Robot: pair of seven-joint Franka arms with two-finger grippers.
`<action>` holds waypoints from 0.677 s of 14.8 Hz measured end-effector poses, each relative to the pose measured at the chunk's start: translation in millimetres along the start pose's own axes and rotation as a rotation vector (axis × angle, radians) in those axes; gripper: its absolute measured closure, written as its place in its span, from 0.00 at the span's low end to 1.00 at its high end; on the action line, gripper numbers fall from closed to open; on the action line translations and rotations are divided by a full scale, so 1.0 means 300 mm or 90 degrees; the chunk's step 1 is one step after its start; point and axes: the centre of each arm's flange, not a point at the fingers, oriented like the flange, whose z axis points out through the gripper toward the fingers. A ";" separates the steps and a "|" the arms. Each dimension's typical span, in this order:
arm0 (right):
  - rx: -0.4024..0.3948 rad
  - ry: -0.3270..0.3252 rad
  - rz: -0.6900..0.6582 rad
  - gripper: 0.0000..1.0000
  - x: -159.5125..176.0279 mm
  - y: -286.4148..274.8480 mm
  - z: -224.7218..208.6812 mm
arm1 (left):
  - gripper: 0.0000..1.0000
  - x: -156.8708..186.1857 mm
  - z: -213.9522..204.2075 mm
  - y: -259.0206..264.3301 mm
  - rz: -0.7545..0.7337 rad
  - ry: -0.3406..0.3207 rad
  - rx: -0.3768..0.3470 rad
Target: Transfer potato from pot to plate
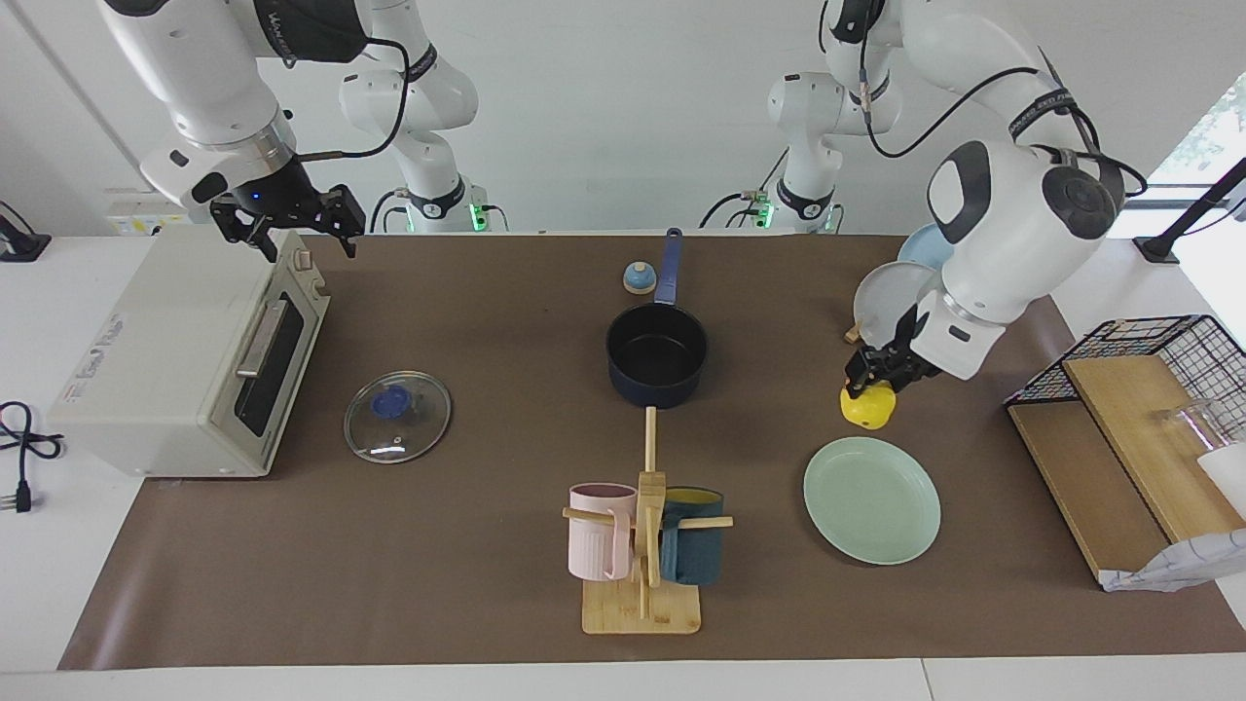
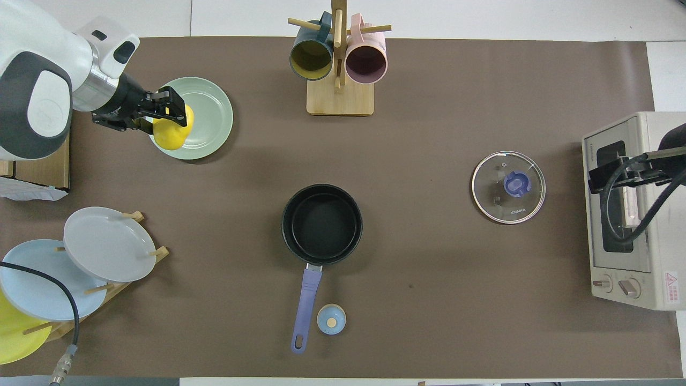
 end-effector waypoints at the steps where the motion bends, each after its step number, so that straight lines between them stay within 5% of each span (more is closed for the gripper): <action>1: 0.000 0.000 0.001 0.00 0.000 0.001 0.000 | 0.35 0.036 0.046 -0.027 0.023 0.008 0.005; 10: 0.005 0.007 0.007 0.00 0.003 0.009 -0.004 | 0.35 0.172 0.364 -0.075 0.064 0.033 0.040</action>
